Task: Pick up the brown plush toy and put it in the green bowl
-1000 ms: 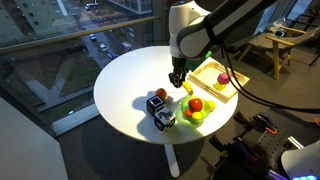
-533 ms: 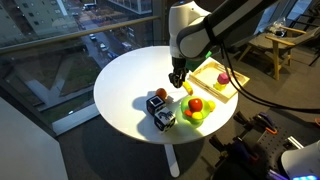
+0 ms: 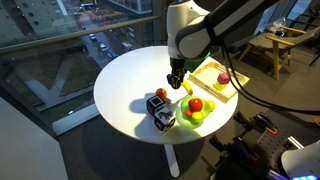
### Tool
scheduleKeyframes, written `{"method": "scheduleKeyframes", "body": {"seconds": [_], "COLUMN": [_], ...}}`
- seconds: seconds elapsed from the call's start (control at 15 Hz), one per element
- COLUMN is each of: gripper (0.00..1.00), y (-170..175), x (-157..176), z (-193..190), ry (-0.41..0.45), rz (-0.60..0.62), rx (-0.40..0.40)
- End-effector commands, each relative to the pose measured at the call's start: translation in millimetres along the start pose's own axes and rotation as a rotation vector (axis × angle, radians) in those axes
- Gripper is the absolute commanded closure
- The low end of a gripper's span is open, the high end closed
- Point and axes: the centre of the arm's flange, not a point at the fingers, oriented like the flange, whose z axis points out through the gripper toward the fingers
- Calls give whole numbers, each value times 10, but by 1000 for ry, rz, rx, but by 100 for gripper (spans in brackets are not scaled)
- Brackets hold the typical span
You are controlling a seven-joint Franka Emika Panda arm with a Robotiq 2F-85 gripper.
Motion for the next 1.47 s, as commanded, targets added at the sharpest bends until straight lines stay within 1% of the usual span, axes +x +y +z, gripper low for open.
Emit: {"method": "scheduleKeyframes", "body": {"seconds": [0.0,0.47,0.87,1.4], "gripper": [66,66,66,66], "y": [-61,-131,-162,-290], "x": [-212,-520,-773,-993], "z": [-154,-236,-175,5], "ry": [9,9,-7,39], "rz": [-17,-13,-26,-59], "rx": [-5,-25,-19,30]}}
